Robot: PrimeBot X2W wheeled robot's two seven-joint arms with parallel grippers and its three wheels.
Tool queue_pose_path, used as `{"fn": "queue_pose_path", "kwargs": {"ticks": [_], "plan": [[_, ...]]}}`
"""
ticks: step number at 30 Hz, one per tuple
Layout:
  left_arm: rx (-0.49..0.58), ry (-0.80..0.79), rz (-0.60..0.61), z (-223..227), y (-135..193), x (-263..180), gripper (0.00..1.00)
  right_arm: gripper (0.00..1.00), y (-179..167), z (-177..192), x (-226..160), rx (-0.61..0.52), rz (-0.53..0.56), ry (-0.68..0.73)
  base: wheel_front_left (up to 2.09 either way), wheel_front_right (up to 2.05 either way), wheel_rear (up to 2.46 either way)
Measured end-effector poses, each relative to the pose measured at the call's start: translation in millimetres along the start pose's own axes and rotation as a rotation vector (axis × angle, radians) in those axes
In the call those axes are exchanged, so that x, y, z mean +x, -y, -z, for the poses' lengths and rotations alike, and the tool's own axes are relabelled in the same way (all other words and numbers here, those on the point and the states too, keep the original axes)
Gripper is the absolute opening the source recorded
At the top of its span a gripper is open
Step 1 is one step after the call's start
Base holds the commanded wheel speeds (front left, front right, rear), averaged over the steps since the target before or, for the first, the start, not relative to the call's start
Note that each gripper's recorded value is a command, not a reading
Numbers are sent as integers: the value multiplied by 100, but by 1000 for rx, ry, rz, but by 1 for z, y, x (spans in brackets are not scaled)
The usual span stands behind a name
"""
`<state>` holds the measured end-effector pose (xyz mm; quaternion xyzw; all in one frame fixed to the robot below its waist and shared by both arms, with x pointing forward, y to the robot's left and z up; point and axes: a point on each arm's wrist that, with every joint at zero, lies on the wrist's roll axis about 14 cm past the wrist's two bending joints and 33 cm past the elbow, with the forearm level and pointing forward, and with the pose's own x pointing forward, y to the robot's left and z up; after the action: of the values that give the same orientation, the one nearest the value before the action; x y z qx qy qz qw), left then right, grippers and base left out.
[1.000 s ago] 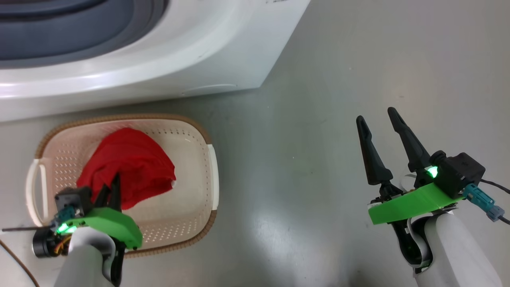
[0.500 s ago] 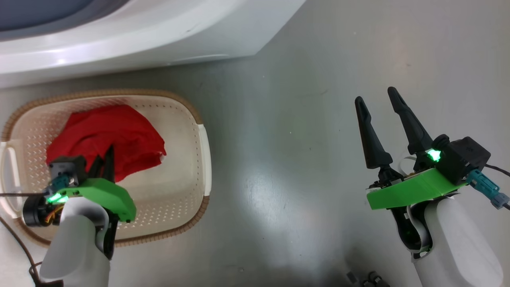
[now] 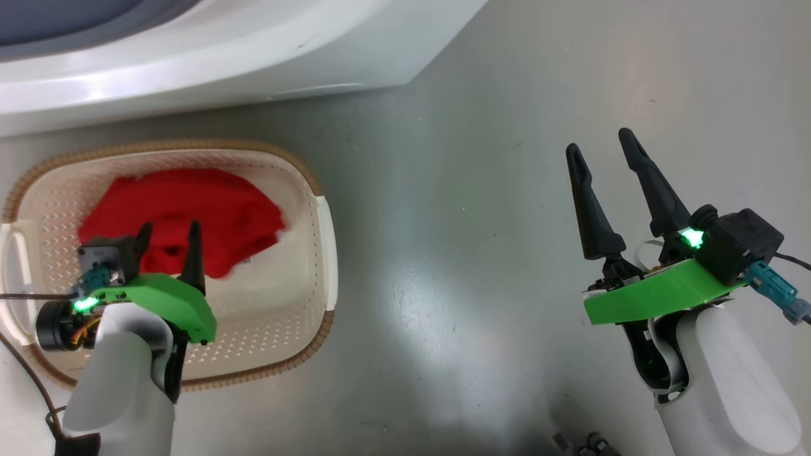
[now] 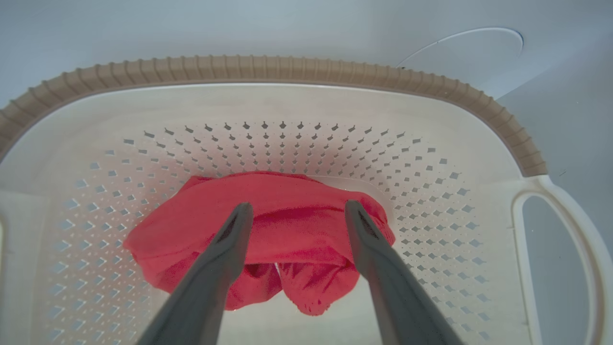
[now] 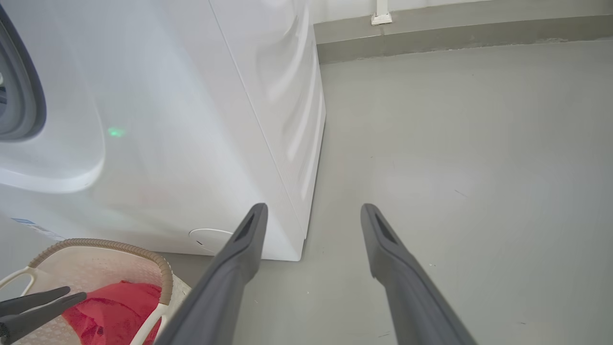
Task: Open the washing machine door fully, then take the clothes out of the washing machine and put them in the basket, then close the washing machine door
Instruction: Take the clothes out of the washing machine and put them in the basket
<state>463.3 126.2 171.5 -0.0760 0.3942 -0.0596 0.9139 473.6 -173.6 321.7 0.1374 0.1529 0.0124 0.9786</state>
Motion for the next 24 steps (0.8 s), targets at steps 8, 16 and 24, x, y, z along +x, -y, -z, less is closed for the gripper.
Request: {"fn": "queue_pose_path", "kwargs": {"ticks": [8,16,24], "plan": [[-18,55,-9,-22,0,-13,100,100,-9,-16,-2,-3,-20,34,0,0,0],[-49,127,-15,-42,2,-33,100,100,-19,-34,-7,-2,-43,75,0,0,0],[-67,248,-23,-76,0,-62,100,100,-29,-48,-21,-3,-64,99,0,0,0]]}}
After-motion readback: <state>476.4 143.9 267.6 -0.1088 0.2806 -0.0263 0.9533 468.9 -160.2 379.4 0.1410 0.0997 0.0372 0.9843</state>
